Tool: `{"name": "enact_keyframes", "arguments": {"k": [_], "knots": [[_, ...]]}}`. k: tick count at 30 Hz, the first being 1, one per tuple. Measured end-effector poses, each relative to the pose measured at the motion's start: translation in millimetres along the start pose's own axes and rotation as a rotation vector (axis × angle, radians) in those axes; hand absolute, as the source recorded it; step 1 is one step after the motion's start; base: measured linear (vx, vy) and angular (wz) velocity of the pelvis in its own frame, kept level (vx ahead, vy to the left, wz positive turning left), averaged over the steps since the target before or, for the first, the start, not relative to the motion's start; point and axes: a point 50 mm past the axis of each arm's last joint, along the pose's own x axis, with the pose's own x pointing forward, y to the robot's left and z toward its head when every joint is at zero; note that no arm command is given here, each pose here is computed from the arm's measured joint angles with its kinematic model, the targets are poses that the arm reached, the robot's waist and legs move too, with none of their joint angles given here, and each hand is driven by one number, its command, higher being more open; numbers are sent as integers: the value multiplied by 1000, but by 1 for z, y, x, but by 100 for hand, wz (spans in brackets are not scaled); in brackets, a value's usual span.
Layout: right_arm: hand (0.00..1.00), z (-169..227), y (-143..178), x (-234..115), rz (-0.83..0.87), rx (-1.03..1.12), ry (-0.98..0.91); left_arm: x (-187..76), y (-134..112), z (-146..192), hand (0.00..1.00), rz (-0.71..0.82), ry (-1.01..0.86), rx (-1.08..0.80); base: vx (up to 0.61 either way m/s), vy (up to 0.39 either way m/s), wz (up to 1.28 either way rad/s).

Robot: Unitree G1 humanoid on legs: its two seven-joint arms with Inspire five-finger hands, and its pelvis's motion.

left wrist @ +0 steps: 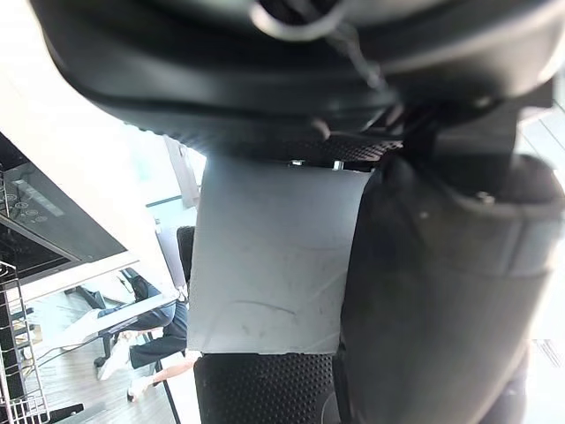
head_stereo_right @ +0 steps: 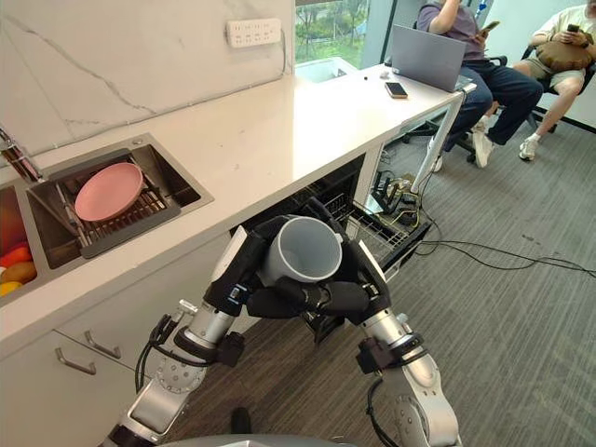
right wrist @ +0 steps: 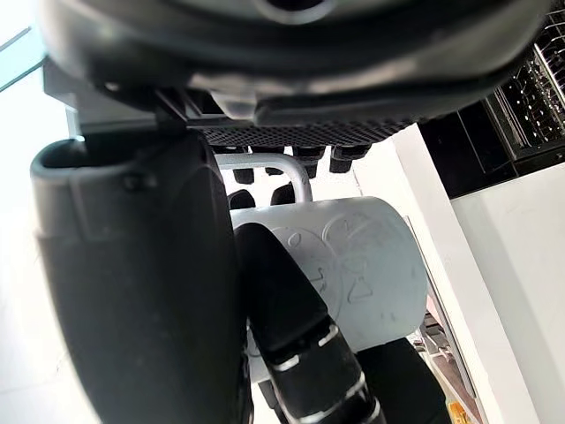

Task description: Walk over to the sink, pick up the cup, carry it to the dishwasher, place the cup inside the dishwasher, then close the dishwasher door

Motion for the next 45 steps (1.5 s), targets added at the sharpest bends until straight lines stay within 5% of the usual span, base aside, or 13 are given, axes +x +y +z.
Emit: {"name": "enact_keyframes", "arguments": {"k": [11,12,45], "knots": [[0,8,-1,-2,-25,-102,-22,-3,-3,-1,0,10,8,-17,0,0,0],[0,8,0,-2,-26,-101,-20,-3,-3,-1,100,14,9,-17,0,0,0],[0,-24,17,3,-142,335,-35,-21,-20,-2,100,180,75,-68,-1,1,1]]}}
